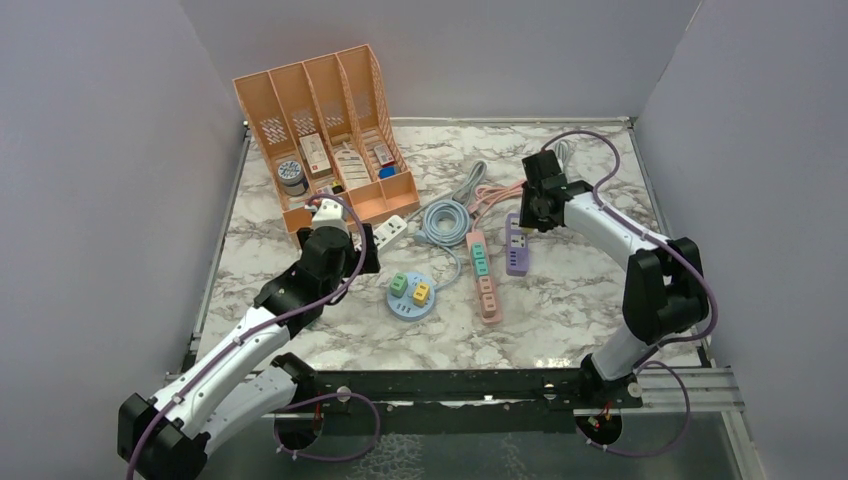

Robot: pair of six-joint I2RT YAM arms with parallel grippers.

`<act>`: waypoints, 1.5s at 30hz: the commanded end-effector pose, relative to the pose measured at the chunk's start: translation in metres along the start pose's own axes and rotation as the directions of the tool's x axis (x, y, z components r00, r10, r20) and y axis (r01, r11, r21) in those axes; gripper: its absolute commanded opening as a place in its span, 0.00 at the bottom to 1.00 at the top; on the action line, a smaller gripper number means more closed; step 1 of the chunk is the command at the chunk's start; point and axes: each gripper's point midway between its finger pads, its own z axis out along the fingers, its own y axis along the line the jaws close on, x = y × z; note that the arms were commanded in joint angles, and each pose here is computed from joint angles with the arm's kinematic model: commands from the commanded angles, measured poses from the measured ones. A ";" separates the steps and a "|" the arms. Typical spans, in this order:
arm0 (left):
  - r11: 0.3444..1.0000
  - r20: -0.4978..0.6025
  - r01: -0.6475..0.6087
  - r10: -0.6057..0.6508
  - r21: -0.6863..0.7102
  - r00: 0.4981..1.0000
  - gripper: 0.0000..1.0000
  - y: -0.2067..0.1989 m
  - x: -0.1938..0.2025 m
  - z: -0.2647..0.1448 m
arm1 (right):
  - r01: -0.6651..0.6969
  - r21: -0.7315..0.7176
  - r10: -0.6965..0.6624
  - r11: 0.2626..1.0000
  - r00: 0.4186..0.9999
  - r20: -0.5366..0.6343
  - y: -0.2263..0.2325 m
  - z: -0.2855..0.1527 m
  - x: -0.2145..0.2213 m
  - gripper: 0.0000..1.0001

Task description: Insert the plug

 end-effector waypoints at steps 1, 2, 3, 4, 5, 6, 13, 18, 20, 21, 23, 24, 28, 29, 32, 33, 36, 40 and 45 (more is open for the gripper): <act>0.998 0.019 -0.044 0.043 0.038 0.999 0.98 -0.007 -0.012 -0.002 | 0.010 -0.035 -0.008 0.999 0.999 0.054 0.008 -0.001 -0.024 0.01; 0.998 0.022 -0.042 0.041 0.038 0.999 0.98 -0.007 -0.012 -0.001 | 0.013 -0.037 -0.011 0.999 0.999 0.051 0.008 0.001 -0.023 0.01; 0.998 0.023 -0.040 0.039 0.040 0.999 0.98 -0.007 -0.011 0.000 | 0.016 -0.040 -0.014 0.999 0.999 0.045 0.009 0.002 -0.021 0.01; 0.998 0.023 -0.039 0.038 0.046 0.999 0.98 -0.008 -0.011 0.000 | 0.016 -0.041 -0.014 0.999 0.999 0.042 0.009 0.003 -0.021 0.01; 0.998 0.022 -0.041 0.040 0.057 0.999 0.98 -0.010 -0.011 0.000 | 0.019 -0.042 -0.018 0.999 0.999 0.036 0.009 0.005 -0.020 0.01; 0.997 0.023 -0.045 0.043 0.061 0.999 0.98 -0.011 -0.012 0.000 | 0.021 -0.046 -0.020 0.999 0.999 0.032 0.010 0.006 -0.019 0.01; 0.997 0.020 -0.053 0.052 0.059 0.998 0.98 -0.012 -0.011 0.004 | 0.029 -0.046 -0.029 0.999 1.000 0.011 0.011 0.020 -0.016 0.01; 0.997 0.023 -0.053 0.052 0.061 0.998 0.98 -0.013 -0.012 0.005 | 0.028 -0.033 -0.028 0.999 1.000 0.014 0.009 0.023 -0.019 0.01; 0.997 0.023 -0.052 0.050 0.062 0.998 0.98 -0.013 -0.012 0.006 | 0.026 -0.022 -0.026 0.999 1.000 0.004 0.007 0.026 -0.016 0.01; 0.997 0.023 -0.052 0.051 0.062 0.998 0.98 -0.013 -0.012 0.006 | 0.026 -0.018 -0.027 0.999 1.000 -0.002 0.007 0.027 -0.015 0.01; 0.997 0.021 -0.053 0.052 0.060 0.998 0.98 -0.013 -0.012 0.006 | 0.027 -0.012 -0.027 1.000 0.999 -0.022 0.006 0.031 -0.010 0.01; 0.997 0.020 -0.054 0.053 0.059 0.998 0.98 -0.013 -0.012 0.007 | 0.026 -0.008 -0.026 1.000 0.999 -0.033 0.006 0.033 -0.007 0.01; 0.997 0.020 -0.057 0.056 0.056 0.998 0.98 -0.013 -0.013 0.008 | 0.026 0.010 -0.025 1.000 0.996 -0.082 0.002 0.043 0.007 0.01; 0.997 0.020 -0.059 0.058 0.055 0.998 0.98 -0.013 -0.013 0.008 | 0.028 0.012 -0.026 1.000 0.995 -0.096 0.002 0.046 0.011 0.01; 0.997 0.021 -0.062 0.061 0.049 0.998 0.98 -0.012 -0.013 0.009 | 0.042 0.010 -0.040 0.999 0.989 -0.145 0.001 0.055 0.025 0.01; 0.997 0.021 -0.062 0.061 0.048 0.998 0.98 -0.012 -0.013 0.009 | 0.046 0.010 -0.044 0.999 0.986 -0.164 0.001 0.059 0.029 0.01; 0.997 0.019 -0.064 0.063 0.043 0.998 0.98 -0.011 -0.013 0.010 | 0.058 0.019 -0.052 0.998 0.975 -0.216 -0.001 0.069 0.045 0.01; 0.997 0.012 -0.071 0.071 0.036 0.997 0.98 -0.009 -0.011 0.010 | 0.063 -0.001 -0.060 0.998 0.949 -0.310 -0.001 0.080 0.077 0.01; 0.997 -0.002 -0.079 0.079 0.024 0.997 0.98 -0.008 -0.009 0.015 | 0.080 0.054 -0.054 0.995 0.924 -0.379 -0.013 0.090 0.104 0.01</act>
